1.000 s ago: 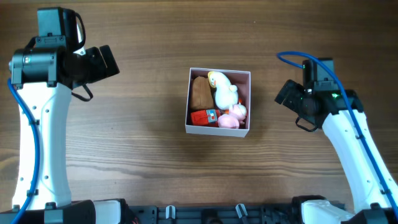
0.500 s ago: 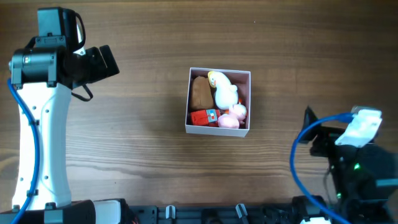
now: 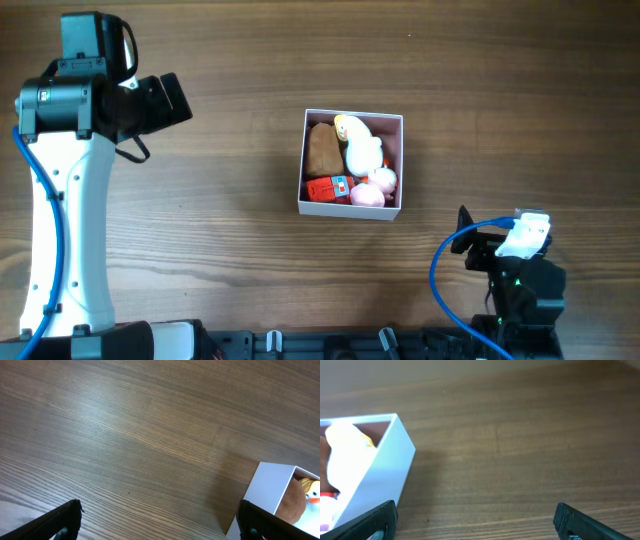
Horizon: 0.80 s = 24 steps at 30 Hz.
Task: Pack container
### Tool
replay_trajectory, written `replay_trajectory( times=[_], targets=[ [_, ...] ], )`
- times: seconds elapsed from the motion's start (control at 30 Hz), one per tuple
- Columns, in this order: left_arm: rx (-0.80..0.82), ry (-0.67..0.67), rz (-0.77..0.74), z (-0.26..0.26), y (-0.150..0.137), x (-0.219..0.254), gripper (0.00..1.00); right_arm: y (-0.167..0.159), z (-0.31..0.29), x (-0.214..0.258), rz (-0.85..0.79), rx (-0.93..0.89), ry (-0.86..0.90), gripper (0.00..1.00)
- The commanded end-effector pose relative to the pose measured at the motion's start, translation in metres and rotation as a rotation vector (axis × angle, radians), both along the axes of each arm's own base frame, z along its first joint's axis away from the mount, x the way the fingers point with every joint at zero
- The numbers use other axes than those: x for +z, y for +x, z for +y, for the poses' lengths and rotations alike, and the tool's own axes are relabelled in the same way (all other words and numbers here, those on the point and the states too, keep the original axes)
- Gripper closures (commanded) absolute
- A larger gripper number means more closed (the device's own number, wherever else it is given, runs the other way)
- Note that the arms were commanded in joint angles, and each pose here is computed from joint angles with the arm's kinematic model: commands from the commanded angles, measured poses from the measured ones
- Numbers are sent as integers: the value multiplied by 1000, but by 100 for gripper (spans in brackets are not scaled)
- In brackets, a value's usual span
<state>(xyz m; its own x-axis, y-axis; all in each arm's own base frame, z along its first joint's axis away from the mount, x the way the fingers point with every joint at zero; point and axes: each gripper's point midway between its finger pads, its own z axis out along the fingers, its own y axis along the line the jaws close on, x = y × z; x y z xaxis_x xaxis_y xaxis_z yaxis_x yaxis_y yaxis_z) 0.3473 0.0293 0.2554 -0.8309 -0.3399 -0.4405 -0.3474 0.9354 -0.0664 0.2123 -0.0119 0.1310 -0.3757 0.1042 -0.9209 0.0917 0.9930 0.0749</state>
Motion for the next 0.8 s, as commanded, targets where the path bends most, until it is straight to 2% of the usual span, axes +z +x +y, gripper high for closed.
replay_trajectory(
  times=[0.0, 0.07, 0.67, 0.77],
  targets=[
    [14, -6, -3, 1, 0, 0, 0, 3, 2, -9, -9, 5, 28, 0],
    [14, -6, -3, 1, 0, 0, 0, 1, 2, -20, 23, 5, 30, 0],
    [12, -6, -3, 1, 0, 0, 0, 2, 2, -20, 22, 5, 29, 0],
    [-20, -5, -59, -11, -8, 18, 0, 2, 2, -20, 22, 5, 29, 1]
  ],
)
